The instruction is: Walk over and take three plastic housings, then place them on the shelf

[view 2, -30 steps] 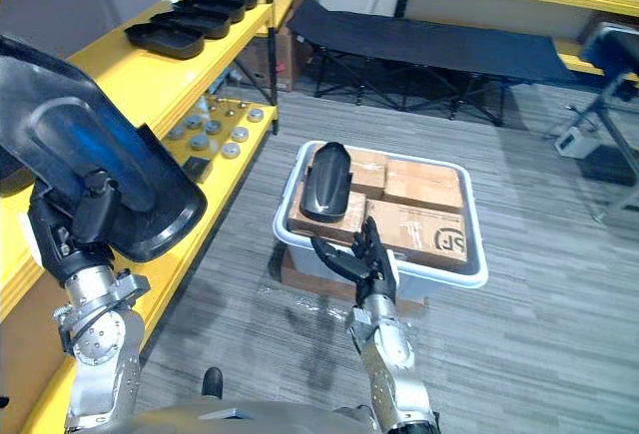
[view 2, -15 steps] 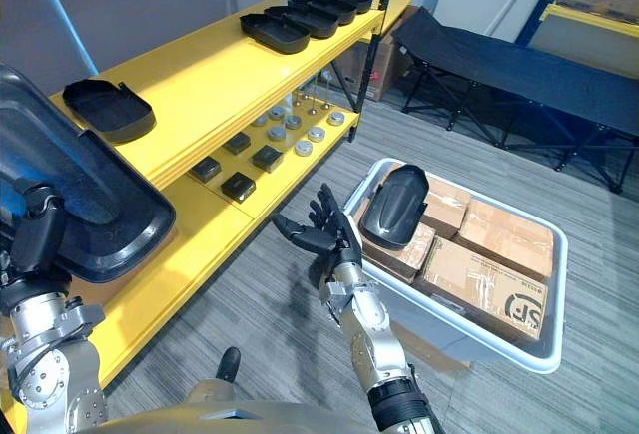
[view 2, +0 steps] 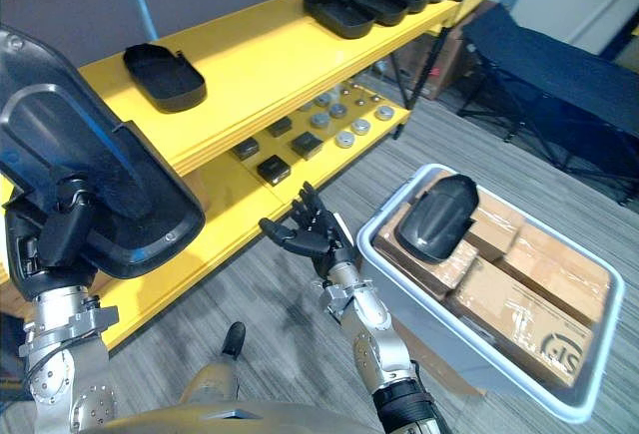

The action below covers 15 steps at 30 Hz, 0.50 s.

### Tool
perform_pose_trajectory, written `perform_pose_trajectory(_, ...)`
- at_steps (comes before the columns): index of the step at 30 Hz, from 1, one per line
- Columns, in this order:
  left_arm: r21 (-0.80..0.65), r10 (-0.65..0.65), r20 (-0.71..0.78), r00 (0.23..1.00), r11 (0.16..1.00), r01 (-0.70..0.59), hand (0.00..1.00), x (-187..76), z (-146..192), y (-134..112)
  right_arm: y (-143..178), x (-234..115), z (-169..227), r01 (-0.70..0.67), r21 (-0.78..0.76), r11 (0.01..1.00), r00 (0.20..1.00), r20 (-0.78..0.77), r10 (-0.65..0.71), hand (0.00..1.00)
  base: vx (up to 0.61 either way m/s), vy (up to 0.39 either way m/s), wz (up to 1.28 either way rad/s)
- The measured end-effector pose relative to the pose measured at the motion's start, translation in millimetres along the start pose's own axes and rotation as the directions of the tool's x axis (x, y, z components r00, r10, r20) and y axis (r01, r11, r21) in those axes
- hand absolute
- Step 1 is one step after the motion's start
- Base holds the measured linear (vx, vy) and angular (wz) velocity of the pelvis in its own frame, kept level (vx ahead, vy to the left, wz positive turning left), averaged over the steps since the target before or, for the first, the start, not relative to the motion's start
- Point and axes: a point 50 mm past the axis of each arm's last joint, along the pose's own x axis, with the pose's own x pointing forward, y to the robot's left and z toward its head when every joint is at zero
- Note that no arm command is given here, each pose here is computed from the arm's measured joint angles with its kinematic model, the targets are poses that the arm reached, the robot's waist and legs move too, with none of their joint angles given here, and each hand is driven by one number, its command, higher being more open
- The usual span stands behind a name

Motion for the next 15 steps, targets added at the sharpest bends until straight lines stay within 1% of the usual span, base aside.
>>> perform_pose_trajectory(2, -0.025, -0.132, 0.0, 0.991, 0.991, 0.132, 0.0, 5, -2, -14, 3, -2, 0, -0.015, -0.005, 1.0, 1.0, 0.004, 0.015, 1.0, 0.01, -0.021, 0.98)
perform_pose_trajectory(3, -0.033, -0.167, 0.001, 0.986, 0.985, 0.167, 0.0, 6, -2, -17, 2, -4, 1, -0.013, -0.007, 1.0, 1.0, 0.005, 0.013, 1.0, 0.02, -0.006, 1.07)
perform_pose_trajectory(4, -0.044, -0.244, 0.002, 0.97, 0.969, 0.244, 0.0, 8, -3, -25, 1, -8, 1, -0.011, -0.01, 1.0, 1.0, 0.006, 0.011, 1.0, 0.01, 0.001, 0.73)
perform_pose_trajectory(6, -0.054, -0.305, 0.011, 0.952, 0.951, 0.305, 0.0, 10, -2, -30, 0, -9, 3, -0.027, -0.022, 0.999, 1.0, 0.009, 0.027, 1.0, 0.02, -0.001, 0.3)
perform_pose_trajectory(11, -0.06, -0.275, 0.014, 0.961, 0.96, 0.275, 0.0, 11, -2, -27, 1, -10, 4, -0.044, -0.045, 0.998, 0.999, 0.003, 0.044, 1.0, -0.01, -0.014, -0.32)
perform_pose_trajectory(15, -0.095, -0.269, 0.009, 0.963, 0.959, 0.268, 0.0, 9, -5, -31, -9, -22, -3, -0.005, -0.051, 0.999, 1.0, -0.03, 0.003, 1.0, -0.13, -0.021, 0.06)
